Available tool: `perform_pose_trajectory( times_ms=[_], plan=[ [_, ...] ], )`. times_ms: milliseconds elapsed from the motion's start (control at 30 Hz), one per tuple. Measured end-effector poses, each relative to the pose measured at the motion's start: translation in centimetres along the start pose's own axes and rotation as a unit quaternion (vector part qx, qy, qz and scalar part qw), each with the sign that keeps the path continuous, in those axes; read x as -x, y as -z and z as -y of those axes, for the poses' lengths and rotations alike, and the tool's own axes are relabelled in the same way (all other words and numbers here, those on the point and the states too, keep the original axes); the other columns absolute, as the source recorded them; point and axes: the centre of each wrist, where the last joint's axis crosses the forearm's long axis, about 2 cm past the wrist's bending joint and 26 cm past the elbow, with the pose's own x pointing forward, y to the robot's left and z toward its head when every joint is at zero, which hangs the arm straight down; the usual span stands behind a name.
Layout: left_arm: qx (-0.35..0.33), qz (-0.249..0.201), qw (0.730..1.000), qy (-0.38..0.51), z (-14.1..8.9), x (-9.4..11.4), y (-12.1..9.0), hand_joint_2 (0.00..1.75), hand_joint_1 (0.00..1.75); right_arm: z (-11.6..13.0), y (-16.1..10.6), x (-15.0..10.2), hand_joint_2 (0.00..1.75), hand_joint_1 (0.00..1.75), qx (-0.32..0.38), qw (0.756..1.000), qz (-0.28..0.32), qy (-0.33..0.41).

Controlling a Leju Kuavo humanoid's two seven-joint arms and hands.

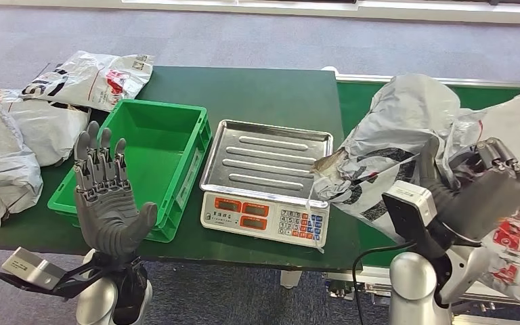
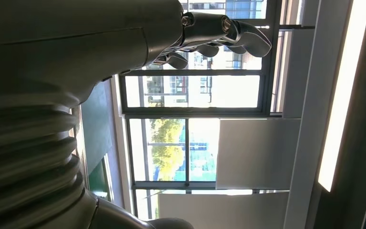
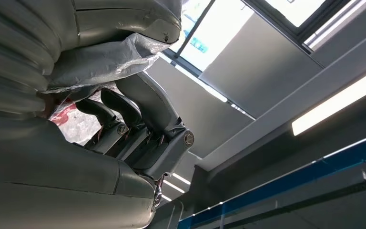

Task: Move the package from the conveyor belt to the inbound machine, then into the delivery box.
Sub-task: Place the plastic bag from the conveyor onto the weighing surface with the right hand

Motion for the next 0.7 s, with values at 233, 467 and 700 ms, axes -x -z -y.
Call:
perform_pose_trajectory(
  times_ms=[233,467,700],
  plan=[
    [0.000,0.000,1.000,0.000,0.0,0.0,0.0,1.75,0.00,-0.1,0.1,-0.2,1.75,1.75,-0.003,1.000,0.008,-0.005],
    [0.003,0.000,1.000,-0.010,0.3,0.1,0.1,1.75,0.00,-3.3,1.9,-1.8,1.75,1.75,-0.025,0.999,0.024,0.003],
    [0.028,-0.005,0.999,-0.039,1.4,1.1,0.5,1.75,0.00,-11.9,6.0,-6.9,1.75,1.75,-0.120,0.992,-0.021,0.017]
  ],
)
